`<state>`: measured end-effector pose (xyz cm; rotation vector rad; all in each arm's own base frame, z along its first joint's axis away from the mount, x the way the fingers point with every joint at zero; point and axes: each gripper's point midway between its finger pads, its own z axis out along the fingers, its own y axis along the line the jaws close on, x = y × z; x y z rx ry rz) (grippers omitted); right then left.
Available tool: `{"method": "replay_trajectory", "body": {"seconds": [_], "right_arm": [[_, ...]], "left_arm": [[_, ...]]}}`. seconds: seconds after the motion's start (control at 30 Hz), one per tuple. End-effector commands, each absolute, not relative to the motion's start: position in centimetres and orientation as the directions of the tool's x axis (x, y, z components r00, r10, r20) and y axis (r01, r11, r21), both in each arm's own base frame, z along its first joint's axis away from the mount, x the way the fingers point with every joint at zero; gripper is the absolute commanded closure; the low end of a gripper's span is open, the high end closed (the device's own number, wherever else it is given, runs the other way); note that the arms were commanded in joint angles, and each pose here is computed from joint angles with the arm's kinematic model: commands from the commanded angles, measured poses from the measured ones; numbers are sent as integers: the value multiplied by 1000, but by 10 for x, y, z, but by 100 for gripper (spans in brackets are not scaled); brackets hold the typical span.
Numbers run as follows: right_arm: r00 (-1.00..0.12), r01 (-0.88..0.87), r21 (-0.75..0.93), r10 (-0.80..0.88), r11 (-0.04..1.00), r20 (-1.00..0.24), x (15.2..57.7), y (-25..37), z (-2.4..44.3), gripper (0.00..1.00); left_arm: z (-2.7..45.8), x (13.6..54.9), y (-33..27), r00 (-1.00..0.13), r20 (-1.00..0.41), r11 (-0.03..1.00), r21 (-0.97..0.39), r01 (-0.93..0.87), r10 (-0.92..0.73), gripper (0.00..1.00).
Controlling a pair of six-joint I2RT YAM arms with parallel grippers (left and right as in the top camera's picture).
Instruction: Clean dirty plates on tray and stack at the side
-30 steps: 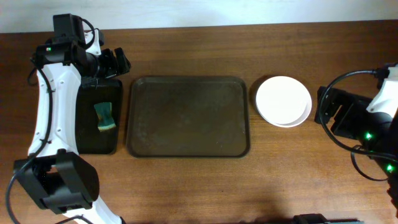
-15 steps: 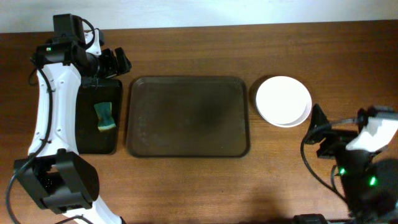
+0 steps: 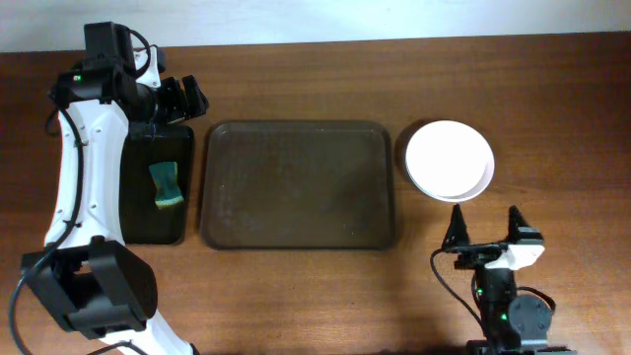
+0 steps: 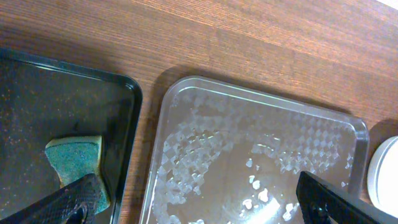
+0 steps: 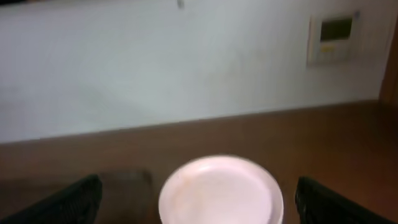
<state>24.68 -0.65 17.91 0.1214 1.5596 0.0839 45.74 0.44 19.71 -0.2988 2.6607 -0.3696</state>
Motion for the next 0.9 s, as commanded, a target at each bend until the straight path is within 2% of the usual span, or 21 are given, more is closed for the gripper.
{"method": "replay_trajectory", "body": {"seconds": [0.0,0.5,0.7,0.77,0.87], "right_arm": [[-75,-2,134,134,991,-988,246,0,157,2],[-79,-1,134,134,991,-988,246,-1,156,2],[-80,-1,134,134,991,-988,246,0,156,2],[-79,-1,134,134,991,-988,246,-1,156,2],[-80,-1,134,134,991,-988,246,0,156,2]], "left_arm": [[201,457,3,-879,-394,938,-313,-148,-270,1],[201,457,3,-879,-394,939,-311,-148,-269,1],[210,459,7,-861,-439,954,-256,-153,-256,1],[232,460,5,-828,-515,972,-186,-145,-222,1],[291,438,-10,-752,-656,996,2,-84,-62,1]]}}
